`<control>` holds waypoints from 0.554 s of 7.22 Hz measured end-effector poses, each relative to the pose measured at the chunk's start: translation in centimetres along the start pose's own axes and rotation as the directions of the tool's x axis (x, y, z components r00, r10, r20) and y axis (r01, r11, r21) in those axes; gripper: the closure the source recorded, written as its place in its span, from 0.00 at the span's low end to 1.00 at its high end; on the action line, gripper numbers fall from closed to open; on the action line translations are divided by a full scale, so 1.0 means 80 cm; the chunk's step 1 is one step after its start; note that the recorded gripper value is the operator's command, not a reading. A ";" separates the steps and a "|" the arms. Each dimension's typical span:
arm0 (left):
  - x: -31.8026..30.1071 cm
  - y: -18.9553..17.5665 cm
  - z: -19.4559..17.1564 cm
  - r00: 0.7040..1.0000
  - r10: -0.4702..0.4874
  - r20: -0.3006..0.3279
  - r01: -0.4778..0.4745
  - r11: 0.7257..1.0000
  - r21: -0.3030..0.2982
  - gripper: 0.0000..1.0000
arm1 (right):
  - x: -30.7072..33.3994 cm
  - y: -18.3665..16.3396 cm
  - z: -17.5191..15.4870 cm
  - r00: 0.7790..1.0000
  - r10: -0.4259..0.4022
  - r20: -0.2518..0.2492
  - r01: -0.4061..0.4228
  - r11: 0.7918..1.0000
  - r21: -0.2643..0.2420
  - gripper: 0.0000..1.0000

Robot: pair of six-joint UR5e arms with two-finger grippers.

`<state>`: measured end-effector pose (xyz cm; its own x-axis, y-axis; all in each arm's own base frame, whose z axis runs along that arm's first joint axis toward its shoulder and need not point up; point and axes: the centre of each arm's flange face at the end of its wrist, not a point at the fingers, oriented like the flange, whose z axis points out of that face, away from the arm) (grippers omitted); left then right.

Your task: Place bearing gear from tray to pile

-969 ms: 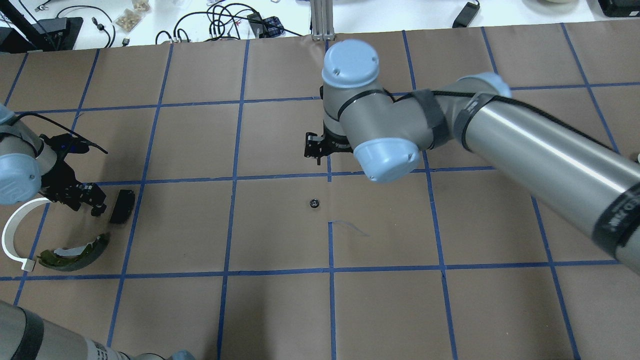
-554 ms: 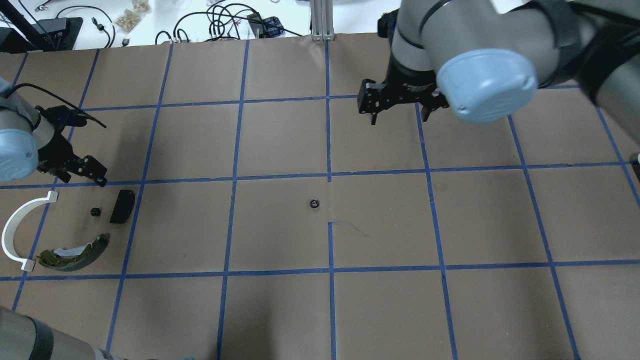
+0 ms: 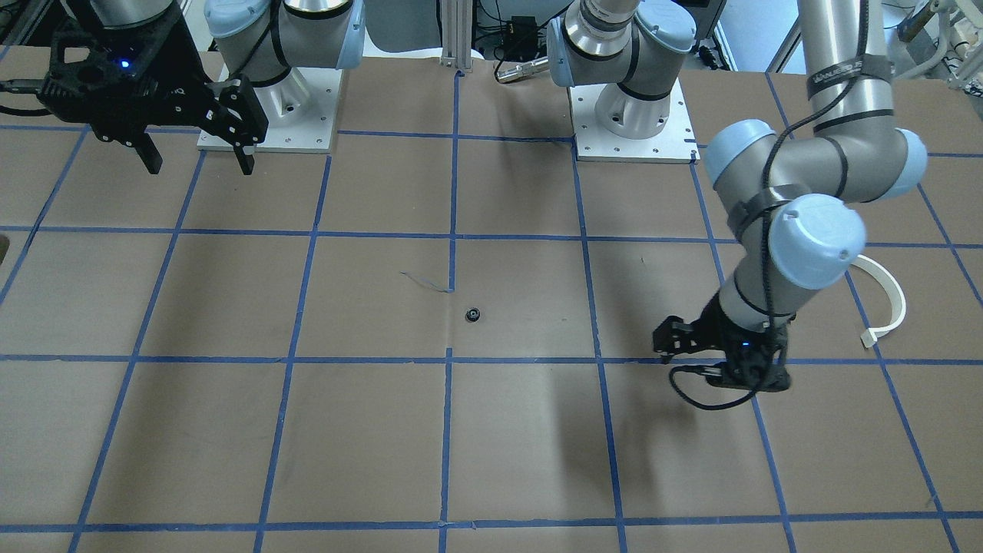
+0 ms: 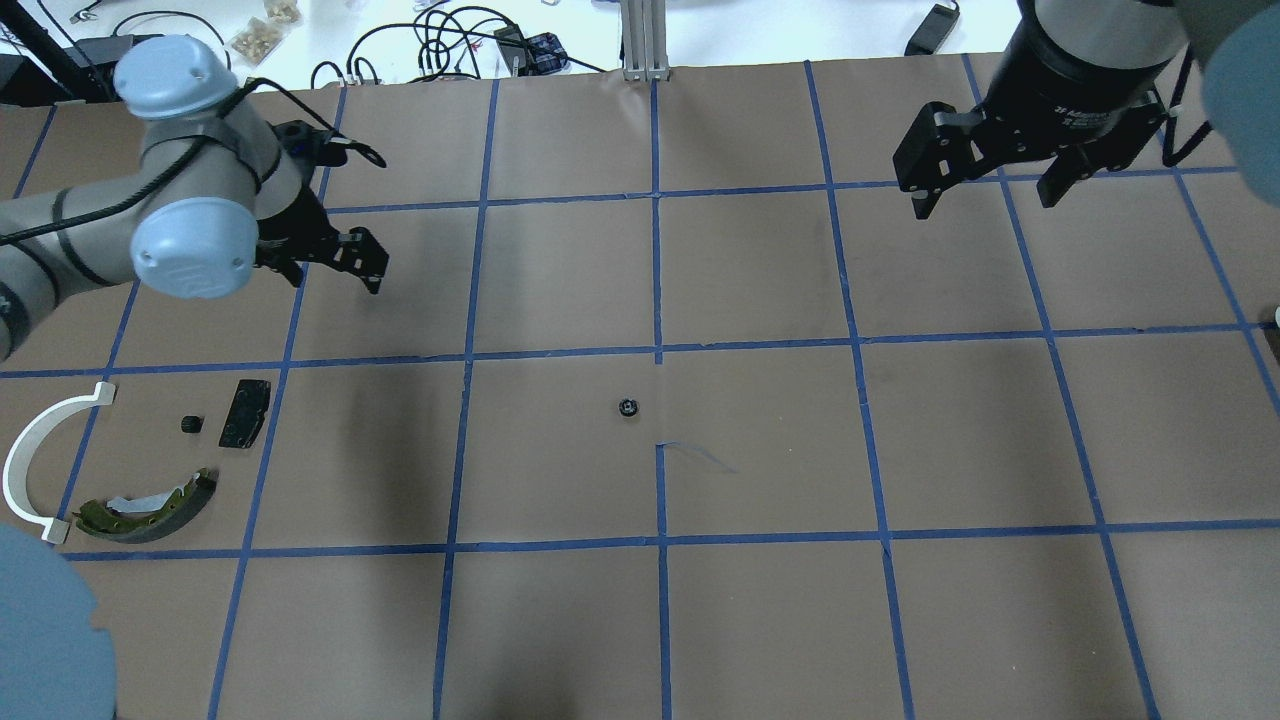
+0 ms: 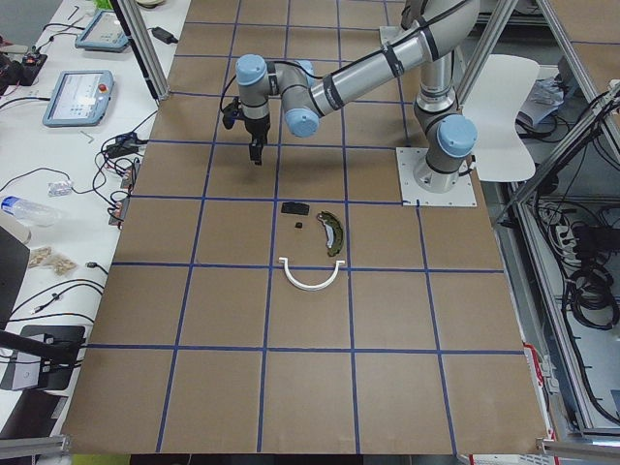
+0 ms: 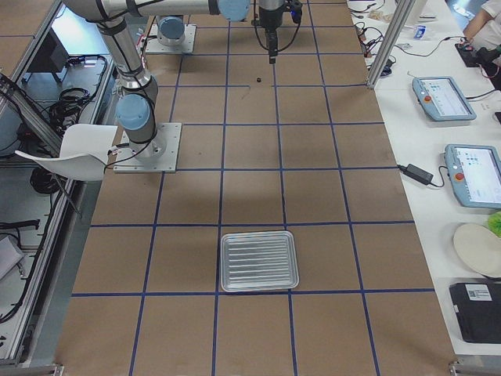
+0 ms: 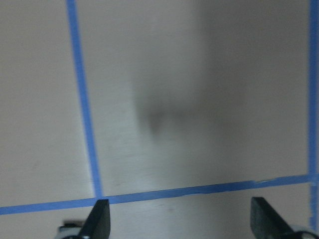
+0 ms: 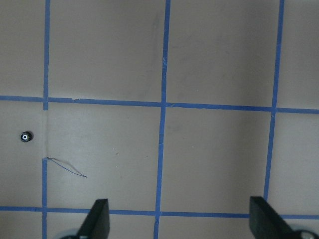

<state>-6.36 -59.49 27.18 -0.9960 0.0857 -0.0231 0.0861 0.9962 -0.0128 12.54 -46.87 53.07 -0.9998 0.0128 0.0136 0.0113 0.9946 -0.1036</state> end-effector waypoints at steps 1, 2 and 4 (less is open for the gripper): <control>0.066 0.002 0.007 0.999 -0.025 -0.020 0.025 1.000 -0.004 0.00 | -0.003 0.002 -0.004 0.996 0.090 0.023 -0.091 0.996 0.005 0.00; 0.120 0.009 0.011 0.999 -0.028 -0.040 0.028 1.000 -0.010 0.00 | -0.009 0.002 -0.005 0.988 0.148 0.042 -0.148 0.989 0.002 0.00; 0.205 0.029 0.020 0.997 -0.009 -0.072 0.007 1.000 -0.028 0.00 | -0.018 0.004 -0.003 0.984 0.168 0.055 -0.168 0.986 -0.006 0.00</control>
<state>-22.47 -55.78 25.15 -0.9958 0.0775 0.0485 0.0783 0.9968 0.0150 13.99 -46.58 53.22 -0.9830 0.1738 -0.0591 0.1790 0.9790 -0.0980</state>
